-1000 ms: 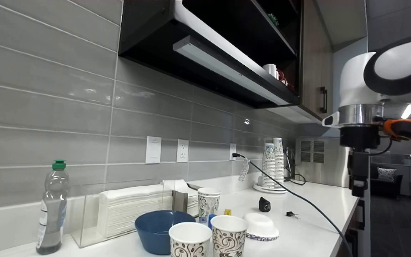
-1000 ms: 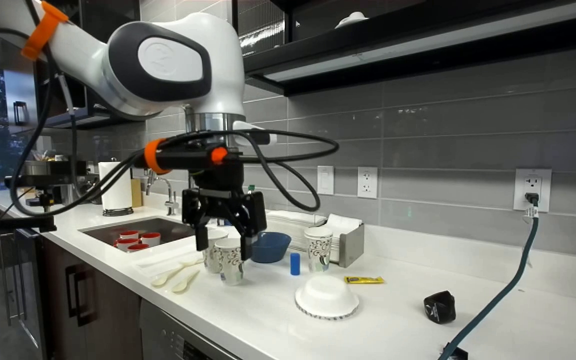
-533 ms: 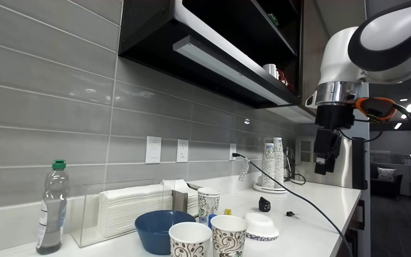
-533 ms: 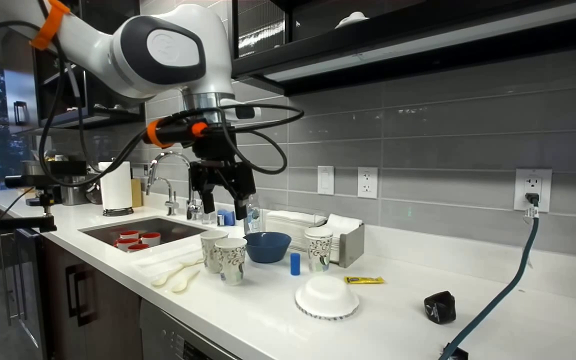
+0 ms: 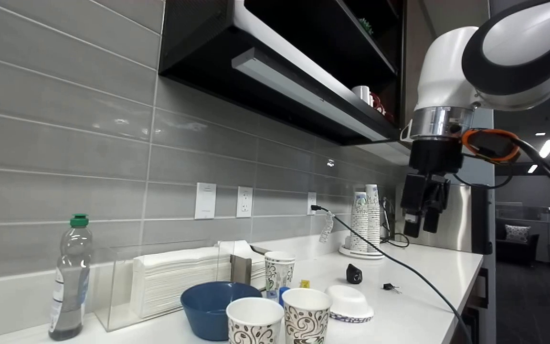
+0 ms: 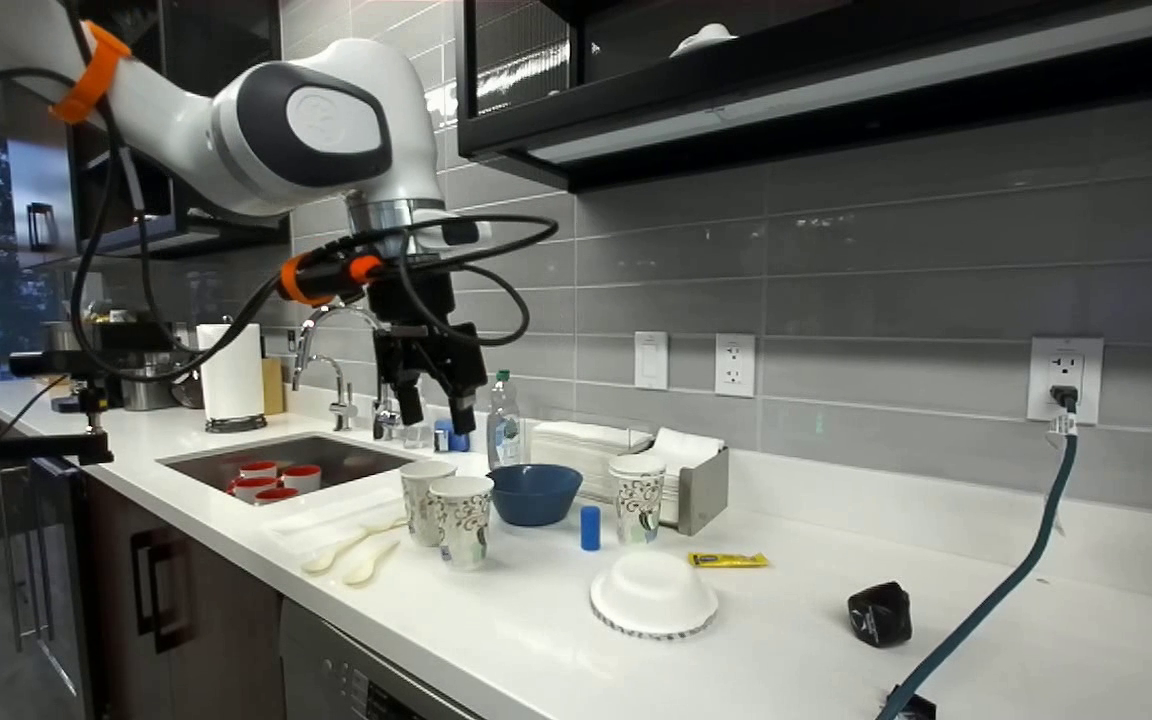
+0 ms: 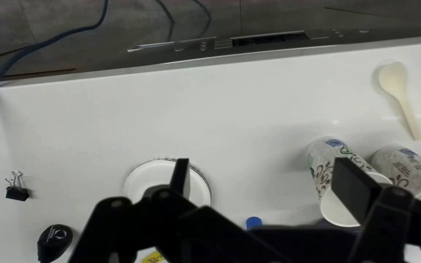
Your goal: Pick up the paper cup on the right and move it to the right
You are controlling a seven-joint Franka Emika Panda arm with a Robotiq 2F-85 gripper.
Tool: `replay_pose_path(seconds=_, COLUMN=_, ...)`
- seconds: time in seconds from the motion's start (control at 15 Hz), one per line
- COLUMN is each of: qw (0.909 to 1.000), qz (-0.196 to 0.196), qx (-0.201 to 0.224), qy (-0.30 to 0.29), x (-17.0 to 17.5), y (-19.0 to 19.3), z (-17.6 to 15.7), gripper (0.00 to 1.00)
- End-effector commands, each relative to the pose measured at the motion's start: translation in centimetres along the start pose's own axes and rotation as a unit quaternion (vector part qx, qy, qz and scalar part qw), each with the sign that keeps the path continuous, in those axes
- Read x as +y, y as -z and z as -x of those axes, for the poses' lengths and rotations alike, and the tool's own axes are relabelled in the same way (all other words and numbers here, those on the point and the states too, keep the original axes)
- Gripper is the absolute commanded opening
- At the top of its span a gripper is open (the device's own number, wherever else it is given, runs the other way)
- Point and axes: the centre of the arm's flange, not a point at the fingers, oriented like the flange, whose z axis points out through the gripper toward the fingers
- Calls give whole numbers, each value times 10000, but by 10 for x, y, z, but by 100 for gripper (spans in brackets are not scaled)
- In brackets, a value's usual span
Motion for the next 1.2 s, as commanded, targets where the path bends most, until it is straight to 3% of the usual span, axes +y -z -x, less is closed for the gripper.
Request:
replay_pose_path(seconds=0.0, qw=9983, qz=166, qx=91, qy=-542, x=-64, y=-10, z=-27, gripper=100)
replay_pose_path(seconds=0.13, qw=9967, qz=177, qx=105, qy=-786, x=-87, y=-14, z=-43, gripper=100)
replay_pose_path(seconds=0.27, qw=9966, qz=-475, qx=-262, qy=-620, x=-98, y=-22, z=-63, gripper=100)
replay_pose_path(seconds=0.53, qw=9909, qz=-951, qx=-658, qy=-686, x=-95, y=-36, z=-94, gripper=100)
replay_pose_path(seconds=0.6, qw=9945, qz=-664, qx=-414, qy=-703, x=-94, y=-35, z=-67, gripper=100)
replay_pose_path(seconds=0.93, qw=9927, qz=-864, qx=-444, qy=-714, x=-90, y=-59, z=-91, gripper=100)
replay_pose_path(seconds=1.13, qw=9941, qz=-722, qx=-306, qy=-755, x=-89, y=-73, z=-95, gripper=100)
